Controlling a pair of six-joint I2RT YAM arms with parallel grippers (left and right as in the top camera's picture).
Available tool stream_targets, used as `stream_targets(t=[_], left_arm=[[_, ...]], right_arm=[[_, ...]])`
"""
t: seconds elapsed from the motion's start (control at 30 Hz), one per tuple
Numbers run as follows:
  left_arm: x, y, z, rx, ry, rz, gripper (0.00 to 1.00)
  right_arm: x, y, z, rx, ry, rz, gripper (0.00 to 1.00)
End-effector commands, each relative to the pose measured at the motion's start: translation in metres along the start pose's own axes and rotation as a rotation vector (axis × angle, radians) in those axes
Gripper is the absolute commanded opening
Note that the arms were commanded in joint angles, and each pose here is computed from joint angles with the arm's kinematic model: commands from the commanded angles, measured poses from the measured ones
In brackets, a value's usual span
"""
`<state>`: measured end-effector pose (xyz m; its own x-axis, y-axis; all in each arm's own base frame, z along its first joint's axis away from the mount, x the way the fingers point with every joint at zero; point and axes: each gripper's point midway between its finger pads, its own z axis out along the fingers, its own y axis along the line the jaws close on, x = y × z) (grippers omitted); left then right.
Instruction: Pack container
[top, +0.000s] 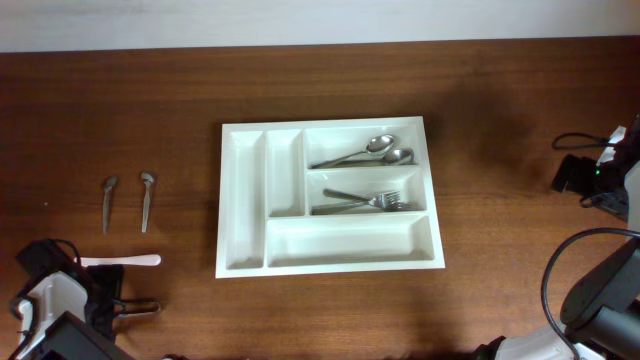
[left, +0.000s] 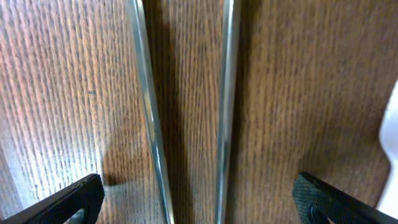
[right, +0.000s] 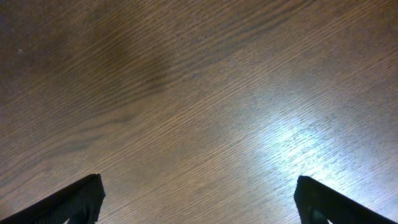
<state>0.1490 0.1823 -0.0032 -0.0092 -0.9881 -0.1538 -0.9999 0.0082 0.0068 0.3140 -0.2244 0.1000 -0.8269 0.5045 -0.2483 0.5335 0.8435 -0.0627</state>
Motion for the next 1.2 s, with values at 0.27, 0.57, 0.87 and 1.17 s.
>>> stream_targets(t=[0.27, 0.57, 0.87, 1.17], left_arm=[[0.005, 0.003, 0.006, 0.002, 0.012, 0.015, 0.99], [-0.006, -0.004, 0.006, 0.027, -0.033, 0.007, 0.99], [-0.008, 0.001, 0.006, 0.006, -0.046, 0.001, 0.99], [-0.009, 0.004, 0.006, -0.01, -0.054, 0.001, 1.0]], right_arm=[[0.002, -0.003, 0.001, 0.006, 0.004, 0.013, 0.99], [0.002, -0.003, 0.001, 0.006, 0.004, 0.013, 0.99], [0.002, -0.003, 0.001, 0.006, 0.004, 0.013, 0.99], [0.002, -0.003, 0.001, 0.006, 0.004, 0.013, 0.99]])
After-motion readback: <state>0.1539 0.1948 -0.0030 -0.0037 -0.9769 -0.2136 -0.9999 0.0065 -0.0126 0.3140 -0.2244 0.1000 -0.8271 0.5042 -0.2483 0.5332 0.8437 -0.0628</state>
